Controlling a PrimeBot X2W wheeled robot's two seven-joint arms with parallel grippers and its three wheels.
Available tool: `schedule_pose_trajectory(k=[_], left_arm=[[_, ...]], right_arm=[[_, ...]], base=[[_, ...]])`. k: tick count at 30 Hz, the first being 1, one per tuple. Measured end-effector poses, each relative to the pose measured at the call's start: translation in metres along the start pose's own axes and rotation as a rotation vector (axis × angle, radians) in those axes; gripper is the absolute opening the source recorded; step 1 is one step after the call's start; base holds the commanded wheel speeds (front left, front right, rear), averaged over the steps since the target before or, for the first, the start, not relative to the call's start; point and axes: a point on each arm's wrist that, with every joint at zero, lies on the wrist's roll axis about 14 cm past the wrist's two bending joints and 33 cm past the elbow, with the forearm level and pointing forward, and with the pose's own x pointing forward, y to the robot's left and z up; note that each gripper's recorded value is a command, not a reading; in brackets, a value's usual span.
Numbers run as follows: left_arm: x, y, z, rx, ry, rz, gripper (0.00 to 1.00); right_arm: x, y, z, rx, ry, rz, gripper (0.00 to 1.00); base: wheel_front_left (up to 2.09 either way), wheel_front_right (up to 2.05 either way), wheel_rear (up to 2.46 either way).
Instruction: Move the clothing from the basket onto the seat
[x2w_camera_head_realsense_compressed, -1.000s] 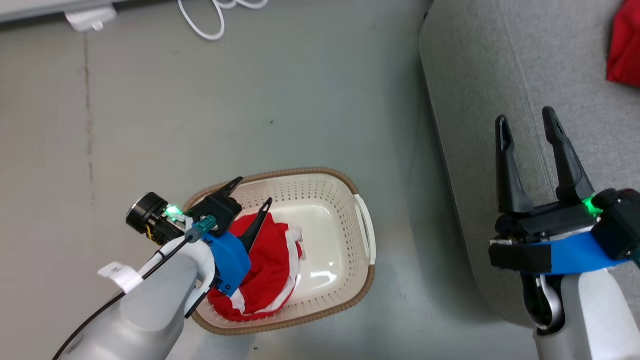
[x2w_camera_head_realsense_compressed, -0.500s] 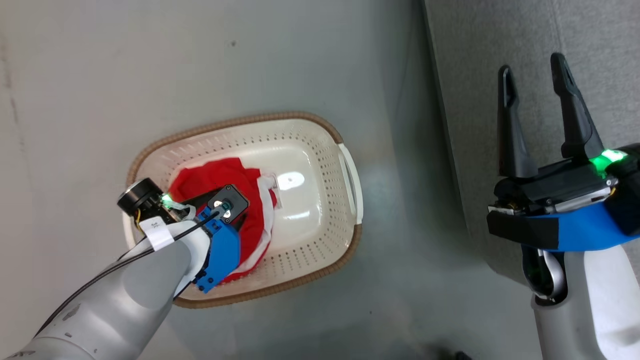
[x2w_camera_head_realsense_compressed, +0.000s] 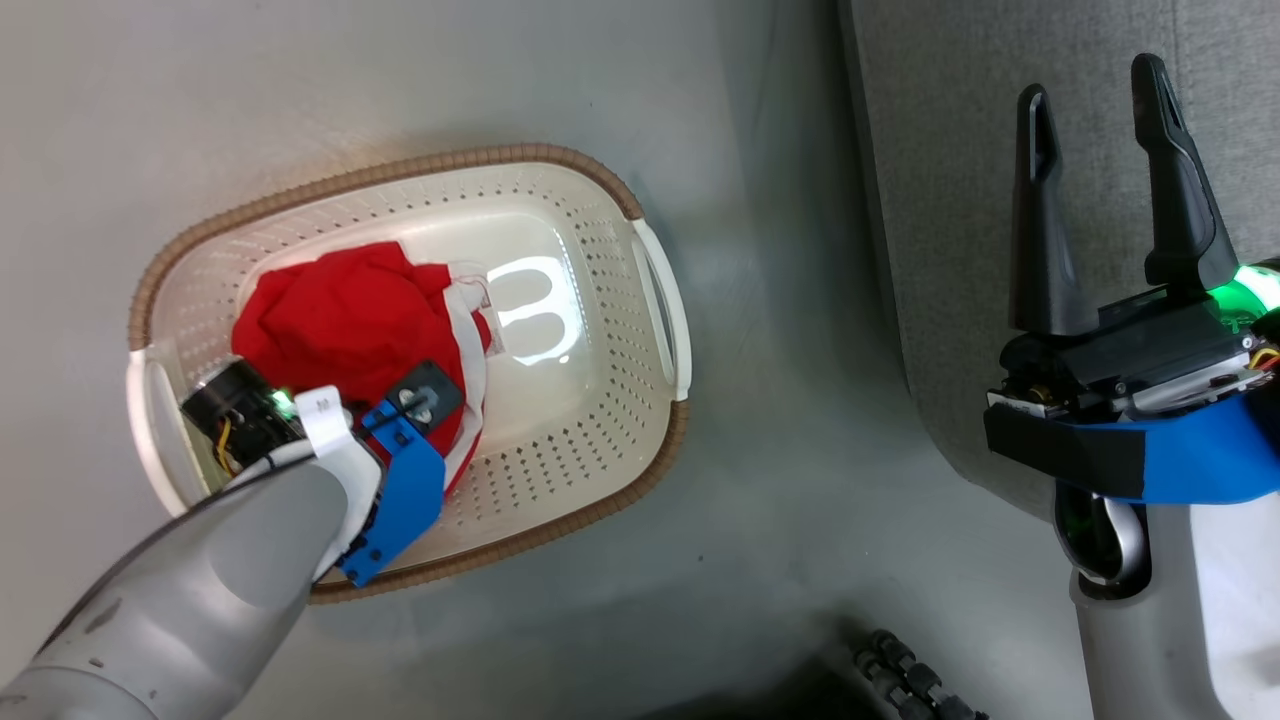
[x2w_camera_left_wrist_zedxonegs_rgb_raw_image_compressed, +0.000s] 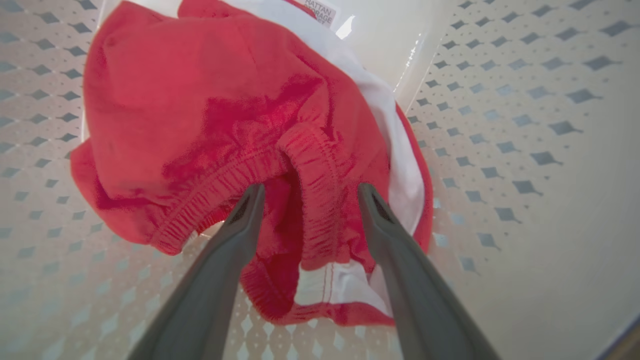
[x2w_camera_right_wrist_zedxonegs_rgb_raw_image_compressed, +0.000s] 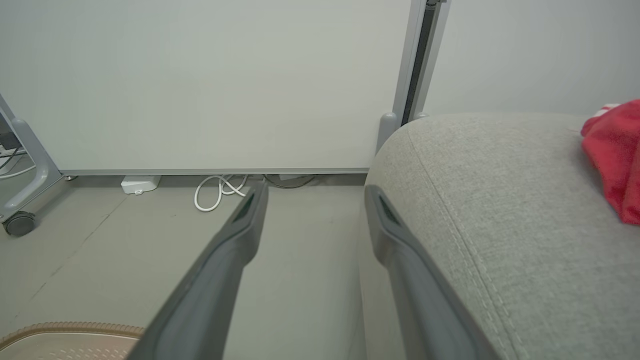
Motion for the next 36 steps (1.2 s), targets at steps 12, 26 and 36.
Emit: schedule_pose_trajectory(k=[12, 26, 36], left_arm=[[0.030, 0.002, -0.008, -0.075, 0.049, -0.061, 1.00], [0.048, 0.003, -0.002, -0.039, 0.016, -0.069, 0.00], [0.024, 0.006, 0.035, -0.021, -0.148, -0.030, 0.00]], right_arm=[[0.000, -0.010, -0.027, -0.012, 0.051, -0.023, 1.00], [-0.001, -0.015, -0.042, -0.024, 0.077, -0.035, 1.00], [0.003, -0.010, -0.023, -0.008, 0.034, -0.024, 1.00]], base=[[0.00, 0.00, 0.00], [0.00, 0.00, 0.00], [0.00, 0.00, 0.00]])
